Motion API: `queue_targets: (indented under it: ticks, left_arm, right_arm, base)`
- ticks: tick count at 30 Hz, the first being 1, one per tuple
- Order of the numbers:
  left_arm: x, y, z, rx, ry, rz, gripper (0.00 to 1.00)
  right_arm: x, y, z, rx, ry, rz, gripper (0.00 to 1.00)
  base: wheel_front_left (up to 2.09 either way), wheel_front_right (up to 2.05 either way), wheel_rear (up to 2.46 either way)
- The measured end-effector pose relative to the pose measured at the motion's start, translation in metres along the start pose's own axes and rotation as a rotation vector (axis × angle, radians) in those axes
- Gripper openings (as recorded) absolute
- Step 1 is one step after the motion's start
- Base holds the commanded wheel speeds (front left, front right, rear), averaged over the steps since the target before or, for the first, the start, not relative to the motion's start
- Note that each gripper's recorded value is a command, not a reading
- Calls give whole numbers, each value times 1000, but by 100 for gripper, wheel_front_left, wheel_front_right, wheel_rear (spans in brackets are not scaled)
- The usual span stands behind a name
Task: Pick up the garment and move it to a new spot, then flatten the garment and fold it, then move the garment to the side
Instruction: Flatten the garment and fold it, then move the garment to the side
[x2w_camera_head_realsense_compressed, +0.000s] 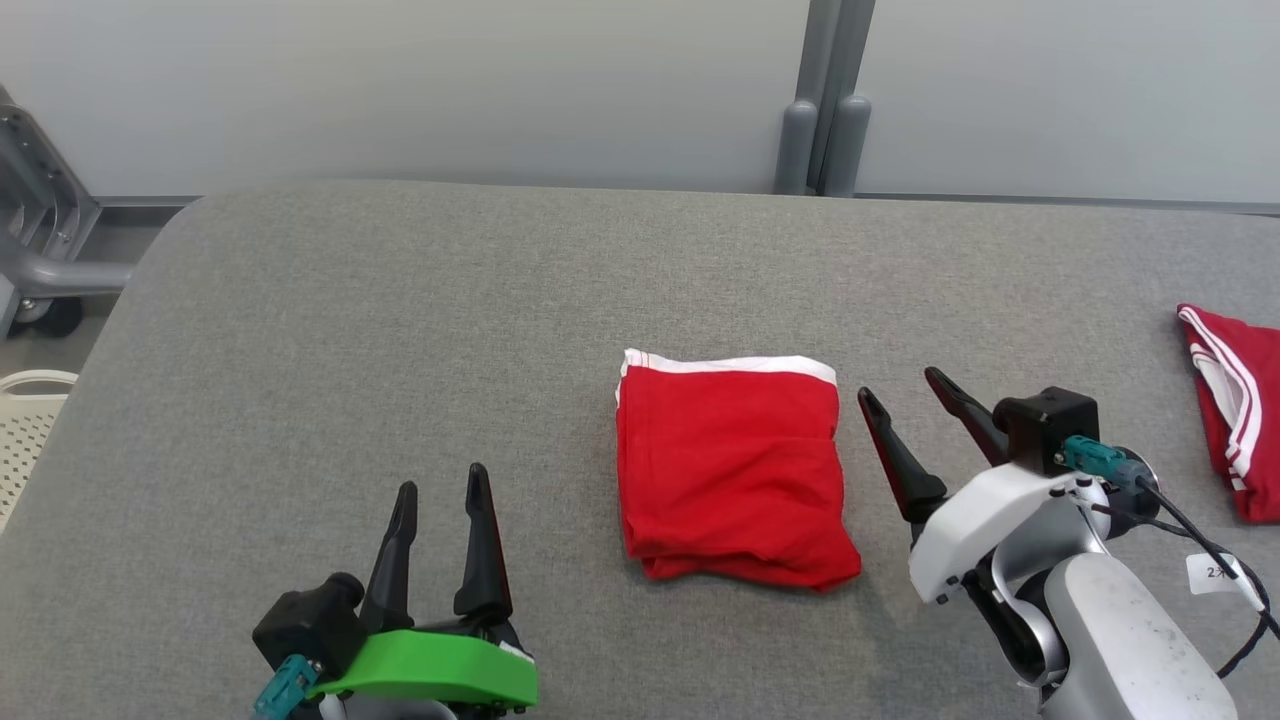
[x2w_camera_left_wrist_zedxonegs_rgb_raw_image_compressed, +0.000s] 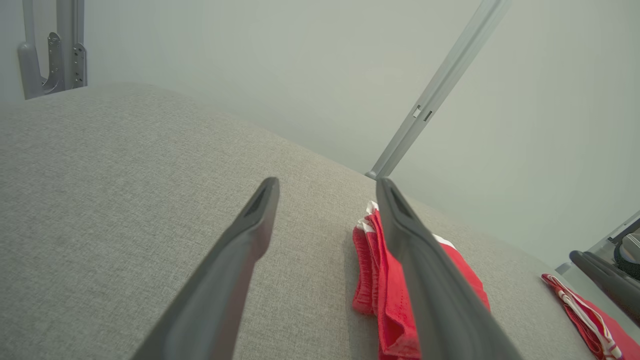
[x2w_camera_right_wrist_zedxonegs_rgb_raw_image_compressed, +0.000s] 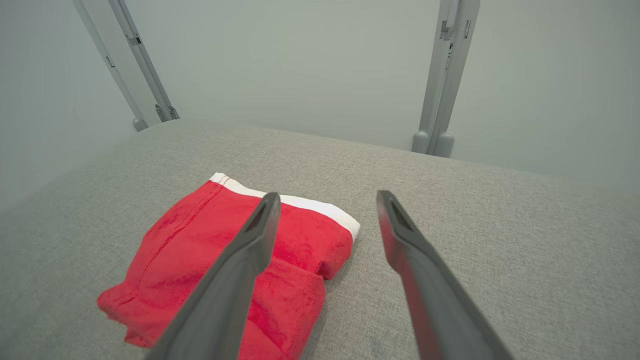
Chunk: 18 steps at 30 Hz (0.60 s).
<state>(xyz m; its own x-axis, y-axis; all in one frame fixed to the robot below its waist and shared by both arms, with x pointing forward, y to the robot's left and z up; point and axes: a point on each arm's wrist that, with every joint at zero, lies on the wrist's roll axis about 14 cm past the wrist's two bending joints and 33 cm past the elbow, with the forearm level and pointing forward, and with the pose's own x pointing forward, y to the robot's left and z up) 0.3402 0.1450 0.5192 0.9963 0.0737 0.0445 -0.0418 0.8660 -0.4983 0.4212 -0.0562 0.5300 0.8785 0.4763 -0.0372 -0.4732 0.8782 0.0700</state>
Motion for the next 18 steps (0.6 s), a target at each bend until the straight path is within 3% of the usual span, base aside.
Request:
queue_targets:
  ticks: [9,18]
  left_arm:
    - [2,-2,-4,2,12,-7,100]
    - [0,9,0,-2,1,30,100]
  right_arm:
    - [-8,-18,-20,106,140,-55,100]
    - [3,-22,-44,231,353,-17,100]
  base:
    - [0,0,0]
    - [0,0,0]
